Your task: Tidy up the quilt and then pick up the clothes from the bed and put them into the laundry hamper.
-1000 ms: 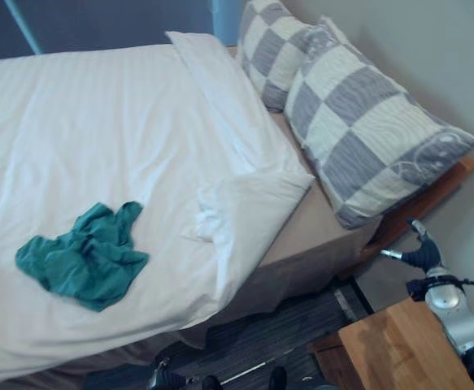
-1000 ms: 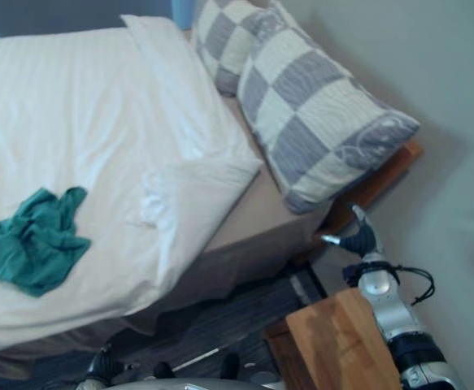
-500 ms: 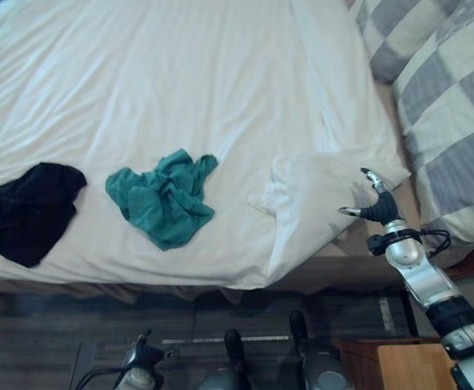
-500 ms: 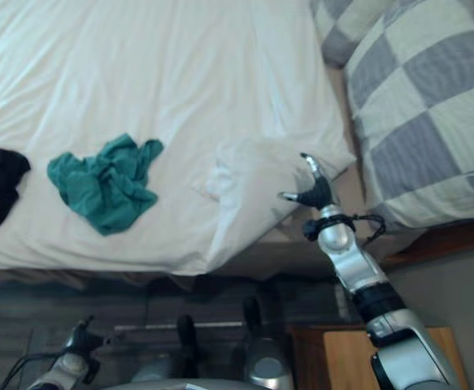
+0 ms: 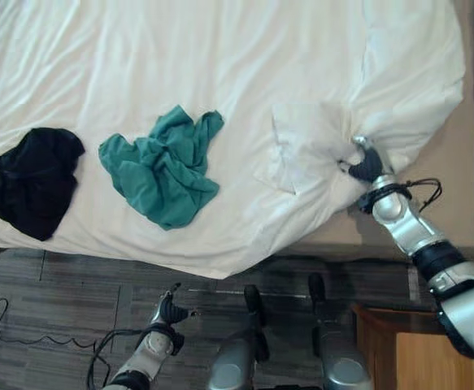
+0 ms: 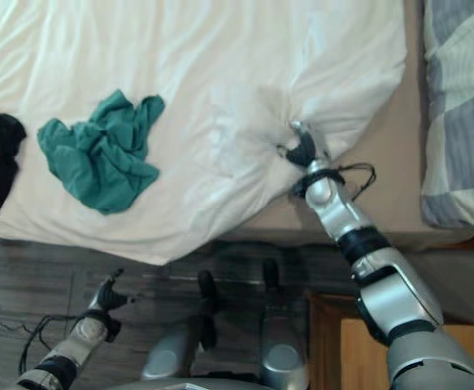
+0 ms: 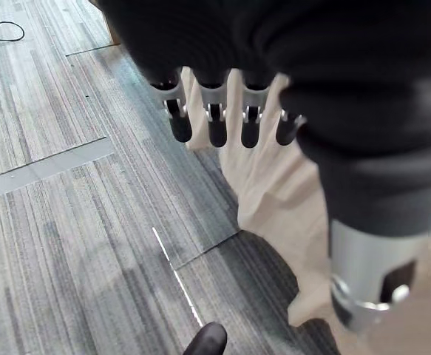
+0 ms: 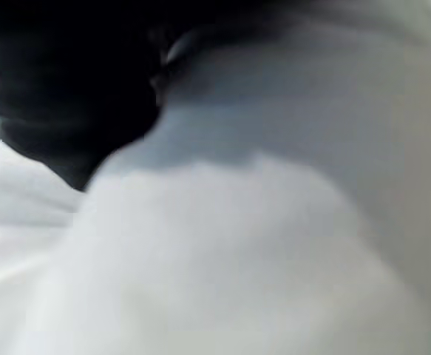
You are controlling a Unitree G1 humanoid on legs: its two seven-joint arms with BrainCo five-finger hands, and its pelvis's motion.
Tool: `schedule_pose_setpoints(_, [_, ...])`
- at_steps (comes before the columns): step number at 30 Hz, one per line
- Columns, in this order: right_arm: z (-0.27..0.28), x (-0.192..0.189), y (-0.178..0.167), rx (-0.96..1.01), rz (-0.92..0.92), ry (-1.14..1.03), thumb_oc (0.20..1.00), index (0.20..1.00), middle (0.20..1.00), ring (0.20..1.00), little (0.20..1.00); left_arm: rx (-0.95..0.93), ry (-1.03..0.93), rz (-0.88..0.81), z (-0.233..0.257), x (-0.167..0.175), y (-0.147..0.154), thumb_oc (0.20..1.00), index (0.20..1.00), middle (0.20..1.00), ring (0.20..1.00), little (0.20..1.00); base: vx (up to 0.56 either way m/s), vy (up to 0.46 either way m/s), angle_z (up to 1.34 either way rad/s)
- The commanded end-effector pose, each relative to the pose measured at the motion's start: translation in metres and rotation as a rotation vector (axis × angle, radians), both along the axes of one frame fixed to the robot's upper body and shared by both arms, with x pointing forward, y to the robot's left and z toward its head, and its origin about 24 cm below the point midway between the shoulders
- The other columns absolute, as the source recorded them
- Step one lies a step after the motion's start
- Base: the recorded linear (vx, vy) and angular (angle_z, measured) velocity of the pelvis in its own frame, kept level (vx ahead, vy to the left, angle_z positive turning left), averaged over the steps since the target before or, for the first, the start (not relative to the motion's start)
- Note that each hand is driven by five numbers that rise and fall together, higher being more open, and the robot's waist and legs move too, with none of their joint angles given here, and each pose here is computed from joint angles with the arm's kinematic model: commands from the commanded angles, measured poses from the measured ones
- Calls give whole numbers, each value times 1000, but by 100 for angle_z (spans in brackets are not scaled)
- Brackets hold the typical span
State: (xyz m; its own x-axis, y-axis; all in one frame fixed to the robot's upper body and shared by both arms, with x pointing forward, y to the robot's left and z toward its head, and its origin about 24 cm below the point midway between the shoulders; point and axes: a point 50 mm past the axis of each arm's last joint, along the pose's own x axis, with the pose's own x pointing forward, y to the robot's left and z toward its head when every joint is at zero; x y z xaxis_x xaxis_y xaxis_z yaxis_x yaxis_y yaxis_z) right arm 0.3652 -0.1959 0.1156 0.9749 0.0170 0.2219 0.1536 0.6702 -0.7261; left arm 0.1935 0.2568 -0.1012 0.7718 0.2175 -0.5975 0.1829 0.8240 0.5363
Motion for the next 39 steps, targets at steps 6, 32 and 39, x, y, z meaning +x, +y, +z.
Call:
schedule_pose_setpoints(6, [-195, -158, -92, 59, -392, 784, 200, 200, 200, 200, 200, 89, 240, 132, -15, -53, 51, 1000, 1000, 1000, 1000, 1000, 105, -1, -3])
schedule_pose_setpoints(32, [-71, -227, -228, 183, -1075, 31, 1000, 1000, 1000, 1000, 1000, 22, 249, 215, -27, -60, 30, 1000, 1000, 1000, 1000, 1000, 22, 22, -10])
schedule_pose_setpoints(39, [-16, -130, -166, 228, -636, -188, 200, 200, 200, 200, 200, 16, 228, 143, -28, -42, 10, 1000, 1000, 1000, 1000, 1000, -42, -14, 6])
